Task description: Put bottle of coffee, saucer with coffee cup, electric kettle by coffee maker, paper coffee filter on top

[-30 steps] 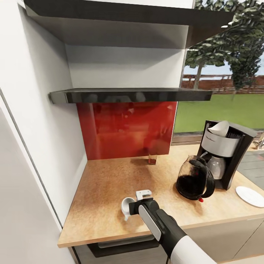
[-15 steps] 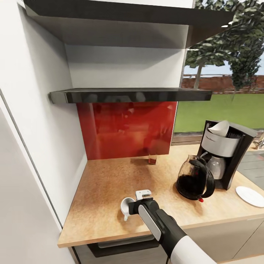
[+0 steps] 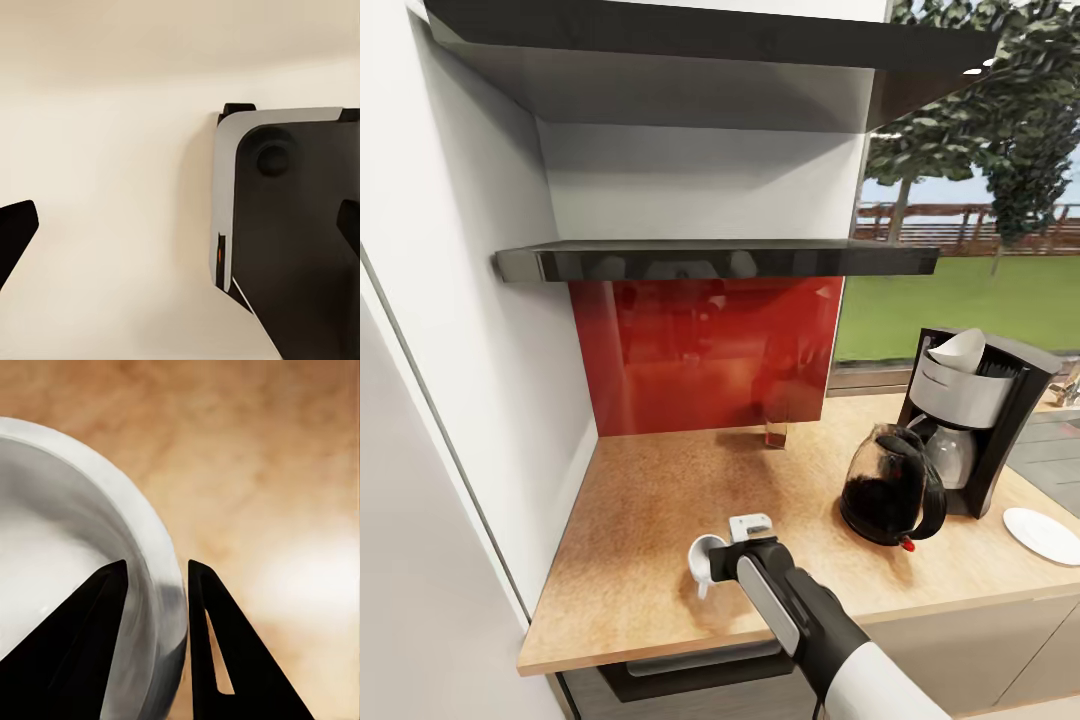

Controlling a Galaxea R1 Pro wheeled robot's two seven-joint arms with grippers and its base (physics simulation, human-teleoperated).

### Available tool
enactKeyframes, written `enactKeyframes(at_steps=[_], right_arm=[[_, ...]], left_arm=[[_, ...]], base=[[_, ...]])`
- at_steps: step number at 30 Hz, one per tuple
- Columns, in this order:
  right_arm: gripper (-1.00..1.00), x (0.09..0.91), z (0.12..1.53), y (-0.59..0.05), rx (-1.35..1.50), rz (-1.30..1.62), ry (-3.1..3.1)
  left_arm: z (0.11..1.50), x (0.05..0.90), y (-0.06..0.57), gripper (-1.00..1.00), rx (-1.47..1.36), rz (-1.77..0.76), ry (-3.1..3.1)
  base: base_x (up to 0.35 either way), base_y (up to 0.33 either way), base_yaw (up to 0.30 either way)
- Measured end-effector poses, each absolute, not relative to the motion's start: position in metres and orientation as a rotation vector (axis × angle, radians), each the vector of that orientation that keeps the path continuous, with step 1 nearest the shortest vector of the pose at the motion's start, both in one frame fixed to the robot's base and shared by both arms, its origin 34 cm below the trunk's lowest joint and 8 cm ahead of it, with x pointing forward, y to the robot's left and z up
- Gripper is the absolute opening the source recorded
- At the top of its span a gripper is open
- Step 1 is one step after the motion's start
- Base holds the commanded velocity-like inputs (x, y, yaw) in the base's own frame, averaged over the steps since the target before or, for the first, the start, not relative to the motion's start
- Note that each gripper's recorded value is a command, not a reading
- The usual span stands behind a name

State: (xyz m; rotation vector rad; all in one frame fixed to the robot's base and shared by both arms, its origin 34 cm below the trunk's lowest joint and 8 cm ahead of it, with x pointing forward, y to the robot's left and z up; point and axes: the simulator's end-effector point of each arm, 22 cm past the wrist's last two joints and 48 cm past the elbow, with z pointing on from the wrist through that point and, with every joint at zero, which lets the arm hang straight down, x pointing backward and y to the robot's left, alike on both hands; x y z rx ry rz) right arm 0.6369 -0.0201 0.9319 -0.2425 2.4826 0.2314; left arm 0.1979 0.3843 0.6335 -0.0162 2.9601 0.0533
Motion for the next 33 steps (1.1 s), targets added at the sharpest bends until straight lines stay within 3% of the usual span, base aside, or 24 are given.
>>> enactKeyframes(at_steps=[18,33], right_arm=[[-1.0,0.671,1.078,0.012,-0.232,0.383,2.148],[-1.0,0.671,1.106,0.017,-0.238,0.408,2.087]], left_arm=[[0.633,0.197,0.384,1.0,-0.023,0.056,2.961],[0.633,0.199,0.386,1.0,-0.045,0.074,2.955]], base=[[0.0,-0.003,0.0],[-0.104,-0.226,0.0]])
